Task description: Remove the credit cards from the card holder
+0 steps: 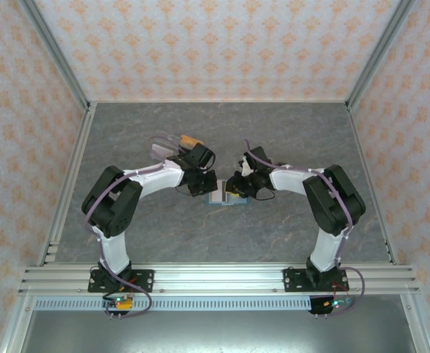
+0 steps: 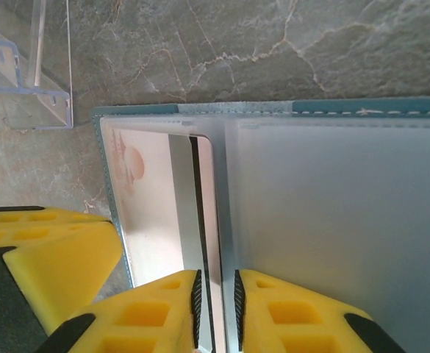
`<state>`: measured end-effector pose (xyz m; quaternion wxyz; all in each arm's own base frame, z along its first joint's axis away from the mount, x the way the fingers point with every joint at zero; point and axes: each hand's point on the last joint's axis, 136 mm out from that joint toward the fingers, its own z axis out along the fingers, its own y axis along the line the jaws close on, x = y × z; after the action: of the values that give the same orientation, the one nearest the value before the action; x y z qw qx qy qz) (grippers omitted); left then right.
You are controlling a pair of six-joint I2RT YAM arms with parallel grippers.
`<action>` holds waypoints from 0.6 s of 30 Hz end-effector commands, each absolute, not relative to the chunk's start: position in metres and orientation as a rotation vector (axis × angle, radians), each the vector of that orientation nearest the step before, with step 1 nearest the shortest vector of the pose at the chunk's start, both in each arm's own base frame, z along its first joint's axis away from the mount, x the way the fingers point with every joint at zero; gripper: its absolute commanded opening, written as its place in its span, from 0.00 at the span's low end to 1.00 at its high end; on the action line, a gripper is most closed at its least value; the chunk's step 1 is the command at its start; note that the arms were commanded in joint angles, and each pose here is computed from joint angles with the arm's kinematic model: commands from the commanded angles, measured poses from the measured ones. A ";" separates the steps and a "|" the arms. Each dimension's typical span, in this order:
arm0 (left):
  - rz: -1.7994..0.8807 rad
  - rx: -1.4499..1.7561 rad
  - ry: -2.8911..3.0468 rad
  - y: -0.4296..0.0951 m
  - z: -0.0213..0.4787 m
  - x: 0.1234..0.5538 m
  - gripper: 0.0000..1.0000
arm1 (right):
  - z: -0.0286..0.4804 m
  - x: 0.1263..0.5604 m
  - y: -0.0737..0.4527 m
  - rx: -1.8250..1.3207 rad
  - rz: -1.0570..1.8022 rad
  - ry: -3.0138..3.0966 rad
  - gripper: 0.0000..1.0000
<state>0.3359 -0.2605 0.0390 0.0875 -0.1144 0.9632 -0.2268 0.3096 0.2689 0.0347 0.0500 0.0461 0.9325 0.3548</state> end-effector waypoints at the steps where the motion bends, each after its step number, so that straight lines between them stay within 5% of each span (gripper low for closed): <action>1: -0.625 -0.328 2.915 -0.258 0.024 0.326 0.10 | 0.029 0.309 0.269 0.144 1.068 2.873 0.22; 18: -0.642 -0.326 2.958 -0.267 0.004 0.321 0.10 | 0.027 0.311 0.275 0.126 1.115 2.862 0.19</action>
<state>0.3357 -0.2665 0.0296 0.0793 -0.1107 0.9631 -0.2324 0.3101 0.2720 0.0314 0.0398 0.0451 0.9304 0.3617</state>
